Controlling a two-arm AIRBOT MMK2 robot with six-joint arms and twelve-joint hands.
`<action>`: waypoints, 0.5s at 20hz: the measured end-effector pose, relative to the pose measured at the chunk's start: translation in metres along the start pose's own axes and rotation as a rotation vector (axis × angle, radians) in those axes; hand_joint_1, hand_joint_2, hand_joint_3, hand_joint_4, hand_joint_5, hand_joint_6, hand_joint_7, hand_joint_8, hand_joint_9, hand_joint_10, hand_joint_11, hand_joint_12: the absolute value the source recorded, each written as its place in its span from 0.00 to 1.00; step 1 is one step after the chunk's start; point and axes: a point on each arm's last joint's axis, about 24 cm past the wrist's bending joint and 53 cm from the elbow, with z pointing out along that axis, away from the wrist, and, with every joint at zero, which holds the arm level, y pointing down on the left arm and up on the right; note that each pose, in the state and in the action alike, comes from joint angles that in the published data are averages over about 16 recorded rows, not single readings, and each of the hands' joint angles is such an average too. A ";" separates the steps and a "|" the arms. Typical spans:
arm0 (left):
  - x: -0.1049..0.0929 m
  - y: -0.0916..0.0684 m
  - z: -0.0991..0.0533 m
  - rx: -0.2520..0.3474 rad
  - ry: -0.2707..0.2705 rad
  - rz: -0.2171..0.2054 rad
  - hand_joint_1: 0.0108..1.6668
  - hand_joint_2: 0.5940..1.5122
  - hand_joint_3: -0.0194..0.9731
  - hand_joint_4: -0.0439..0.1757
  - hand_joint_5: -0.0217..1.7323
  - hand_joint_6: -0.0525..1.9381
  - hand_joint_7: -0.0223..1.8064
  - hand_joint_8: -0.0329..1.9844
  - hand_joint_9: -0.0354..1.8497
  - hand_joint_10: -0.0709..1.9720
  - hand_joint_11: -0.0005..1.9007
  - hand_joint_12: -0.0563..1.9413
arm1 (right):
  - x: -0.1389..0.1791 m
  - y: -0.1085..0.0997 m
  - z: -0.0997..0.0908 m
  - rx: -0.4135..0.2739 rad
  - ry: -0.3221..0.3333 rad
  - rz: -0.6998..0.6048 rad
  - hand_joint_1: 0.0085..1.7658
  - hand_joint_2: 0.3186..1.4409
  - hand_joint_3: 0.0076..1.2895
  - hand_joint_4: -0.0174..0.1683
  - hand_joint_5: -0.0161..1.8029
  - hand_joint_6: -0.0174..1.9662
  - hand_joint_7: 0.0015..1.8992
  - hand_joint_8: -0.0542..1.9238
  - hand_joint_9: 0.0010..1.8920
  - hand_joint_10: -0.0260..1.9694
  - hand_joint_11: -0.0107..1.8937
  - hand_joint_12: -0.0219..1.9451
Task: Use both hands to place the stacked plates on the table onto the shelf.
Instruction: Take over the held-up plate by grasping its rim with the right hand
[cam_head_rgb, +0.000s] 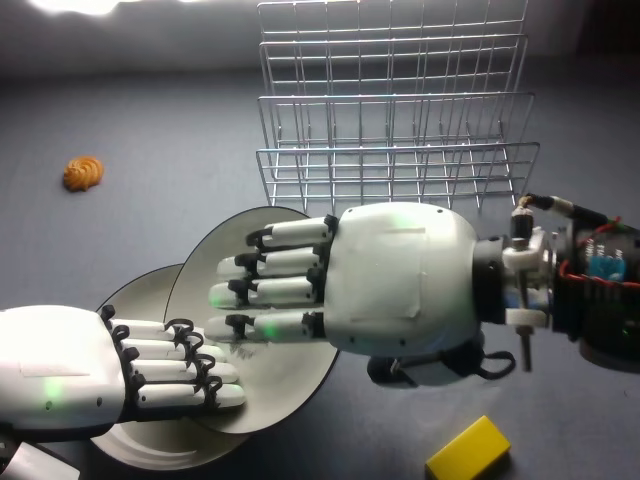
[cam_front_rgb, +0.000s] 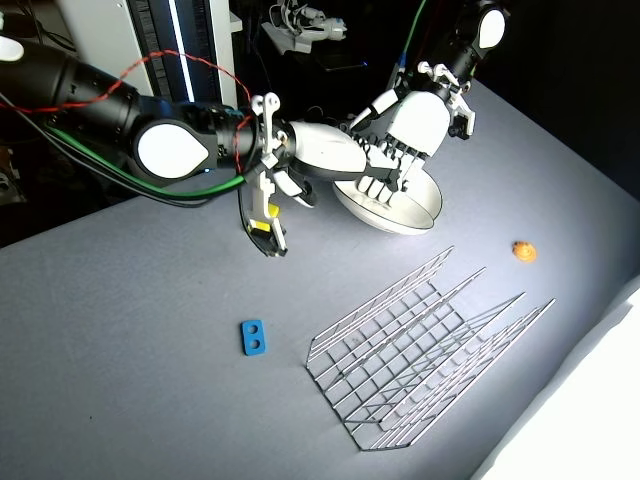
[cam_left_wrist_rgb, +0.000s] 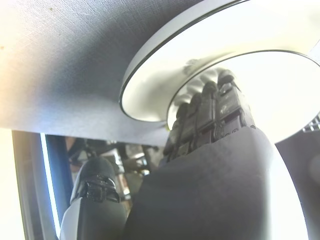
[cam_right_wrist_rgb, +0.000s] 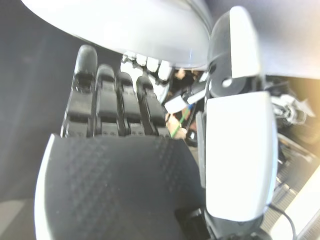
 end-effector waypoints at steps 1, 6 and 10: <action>0.000 0.000 0.000 0.000 0.000 0.000 0.00 0.62 0.04 0.19 0.02 0.02 0.01 0.01 0.02 0.03 0.01 0.02 | 0.000 -0.003 0.002 0.005 -0.001 -0.005 0.64 0.58 0.02 0.14 0.05 0.02 0.03 0.03 0.04 0.02 0.01 0.45; 0.000 0.001 0.000 0.001 0.000 -0.004 0.00 0.62 0.04 0.18 0.02 0.02 0.01 0.01 0.02 0.03 0.01 0.02 | 0.001 -0.014 0.013 0.022 -0.007 -0.024 0.68 0.58 0.02 0.14 0.08 0.02 0.07 0.03 0.09 0.03 0.01 0.55; 0.000 0.001 0.000 0.002 0.000 -0.007 0.00 0.62 0.04 0.18 0.02 0.02 0.01 0.01 0.02 0.03 0.01 0.02 | 0.002 -0.020 0.020 0.032 -0.011 -0.034 0.69 0.59 0.02 0.14 0.13 0.02 0.12 0.04 0.13 0.05 0.01 0.62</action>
